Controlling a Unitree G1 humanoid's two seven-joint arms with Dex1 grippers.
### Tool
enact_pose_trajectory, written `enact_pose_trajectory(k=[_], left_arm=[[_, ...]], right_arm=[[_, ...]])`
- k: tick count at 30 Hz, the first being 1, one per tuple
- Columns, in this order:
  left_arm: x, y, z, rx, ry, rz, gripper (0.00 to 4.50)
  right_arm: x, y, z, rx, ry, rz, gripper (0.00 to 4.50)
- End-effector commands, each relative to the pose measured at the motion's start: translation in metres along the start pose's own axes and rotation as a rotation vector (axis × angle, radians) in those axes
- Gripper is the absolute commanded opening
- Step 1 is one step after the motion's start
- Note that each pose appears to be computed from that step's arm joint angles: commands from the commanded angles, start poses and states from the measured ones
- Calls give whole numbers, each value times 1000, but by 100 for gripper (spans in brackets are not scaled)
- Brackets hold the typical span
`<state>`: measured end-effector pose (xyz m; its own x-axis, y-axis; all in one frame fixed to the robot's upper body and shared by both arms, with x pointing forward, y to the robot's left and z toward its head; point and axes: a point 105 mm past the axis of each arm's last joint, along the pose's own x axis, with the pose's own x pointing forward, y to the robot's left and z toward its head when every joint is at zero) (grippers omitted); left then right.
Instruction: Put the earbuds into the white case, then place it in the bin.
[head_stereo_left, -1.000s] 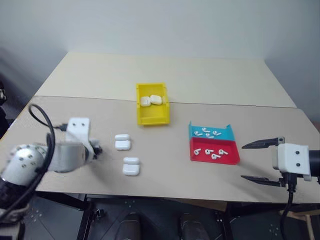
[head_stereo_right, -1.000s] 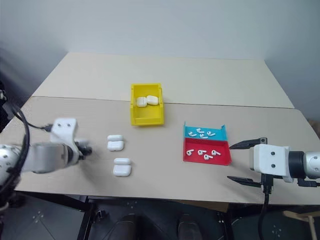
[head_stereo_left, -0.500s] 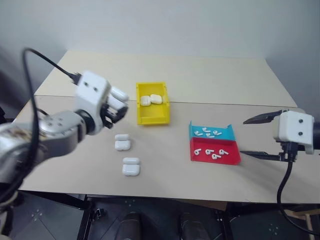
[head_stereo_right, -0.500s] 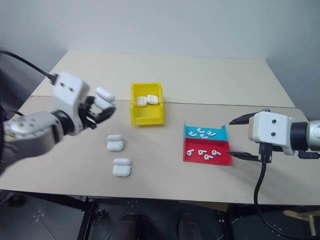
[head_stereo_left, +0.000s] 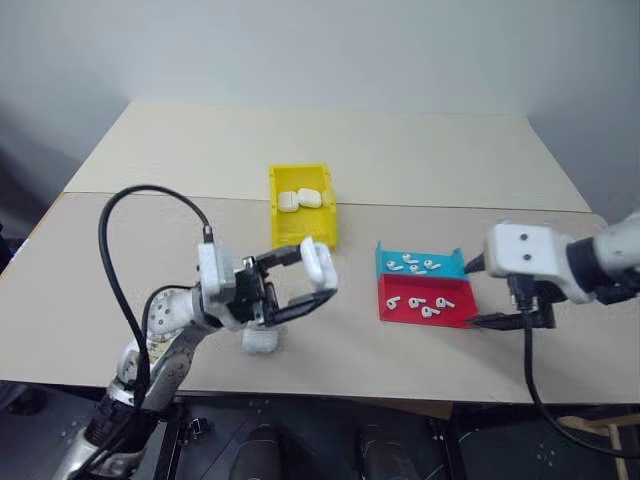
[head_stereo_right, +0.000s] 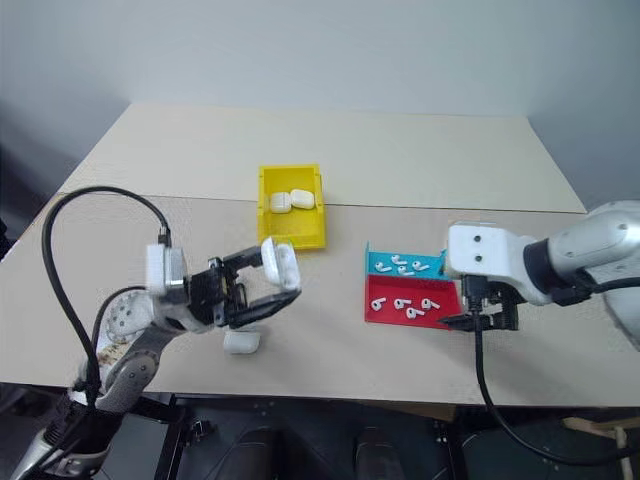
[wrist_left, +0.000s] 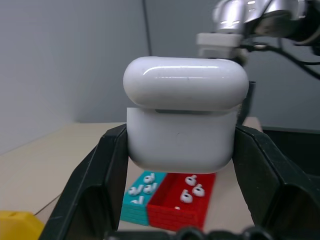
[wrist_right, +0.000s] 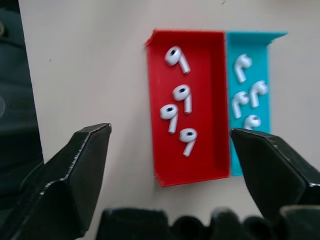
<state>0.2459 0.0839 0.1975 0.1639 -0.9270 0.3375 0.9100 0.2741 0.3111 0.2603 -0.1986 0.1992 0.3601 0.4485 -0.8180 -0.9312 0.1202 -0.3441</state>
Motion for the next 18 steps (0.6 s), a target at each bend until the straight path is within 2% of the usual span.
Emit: enact_pose_trajectory(k=[1,3,10,18], left_arm=[[-4,-5,9,42,-50,-29,280],[-8,-8,7,49,-47,-35,280],[-16,-13,6,61,-41,-16,280],[-17,-18,10,69,-40,5,280]], right_arm=[[0,-7,2,-9,22,-28,320],[5,-10,2,-11,25,-34,253],[35,-23,-11,-28,97,-35,253],[54,-40,-20,-47,143,-35,253]])
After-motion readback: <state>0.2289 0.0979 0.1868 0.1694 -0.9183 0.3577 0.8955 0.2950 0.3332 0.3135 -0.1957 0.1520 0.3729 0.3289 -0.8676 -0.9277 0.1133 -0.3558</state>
